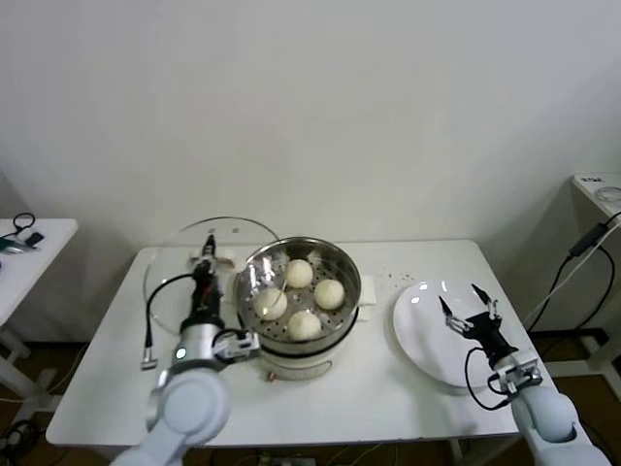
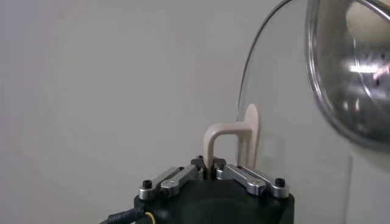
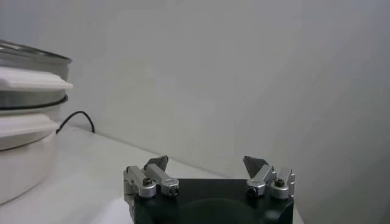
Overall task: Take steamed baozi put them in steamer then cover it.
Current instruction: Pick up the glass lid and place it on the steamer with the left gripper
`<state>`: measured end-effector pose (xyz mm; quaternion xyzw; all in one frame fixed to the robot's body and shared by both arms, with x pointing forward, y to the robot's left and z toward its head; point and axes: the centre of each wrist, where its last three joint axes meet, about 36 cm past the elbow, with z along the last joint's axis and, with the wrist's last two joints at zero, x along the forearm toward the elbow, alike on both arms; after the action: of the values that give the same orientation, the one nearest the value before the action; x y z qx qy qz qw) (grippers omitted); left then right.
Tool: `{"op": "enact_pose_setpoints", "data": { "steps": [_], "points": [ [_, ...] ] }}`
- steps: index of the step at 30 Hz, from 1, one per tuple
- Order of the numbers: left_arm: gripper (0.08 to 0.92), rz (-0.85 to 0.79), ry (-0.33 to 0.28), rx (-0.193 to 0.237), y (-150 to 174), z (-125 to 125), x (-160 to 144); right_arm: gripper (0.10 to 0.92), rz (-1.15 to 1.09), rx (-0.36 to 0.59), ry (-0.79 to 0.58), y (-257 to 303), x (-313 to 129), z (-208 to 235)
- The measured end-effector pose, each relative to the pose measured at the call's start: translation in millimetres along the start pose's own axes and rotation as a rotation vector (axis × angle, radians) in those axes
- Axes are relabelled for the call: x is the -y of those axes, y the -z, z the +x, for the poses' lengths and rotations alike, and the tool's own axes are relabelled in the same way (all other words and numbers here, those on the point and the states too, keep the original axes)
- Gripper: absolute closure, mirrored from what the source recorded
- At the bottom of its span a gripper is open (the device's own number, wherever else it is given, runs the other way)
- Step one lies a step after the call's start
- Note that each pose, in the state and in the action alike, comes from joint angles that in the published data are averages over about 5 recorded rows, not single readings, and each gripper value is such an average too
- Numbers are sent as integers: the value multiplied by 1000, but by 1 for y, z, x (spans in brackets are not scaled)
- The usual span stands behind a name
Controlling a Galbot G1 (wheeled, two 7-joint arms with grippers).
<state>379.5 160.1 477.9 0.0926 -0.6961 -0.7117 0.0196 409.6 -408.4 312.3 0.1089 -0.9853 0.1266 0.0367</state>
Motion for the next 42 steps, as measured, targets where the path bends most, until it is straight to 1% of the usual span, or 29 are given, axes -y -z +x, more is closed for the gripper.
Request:
{"op": "enact_pose_setpoints", "data": {
  "steps": [8,15,20,31,42],
  "points": [
    [849,31,-16,39,52,-3,4,200,7,-16,-17,-6,7,6],
    [849,70,-46,58,92,-2,11,200,15,-26,-31,-10,15,10],
    [849,86,-70,66,114,-3,14,200,20,-31,-38,-12,19,11],
    [849,59,-98,68,136,-10,24,200,27,-36,-39,-17,19,12],
    [849,22,-135,62,140,-14,40,200,29,-39,-39,-18,19,12]
  ]
}}
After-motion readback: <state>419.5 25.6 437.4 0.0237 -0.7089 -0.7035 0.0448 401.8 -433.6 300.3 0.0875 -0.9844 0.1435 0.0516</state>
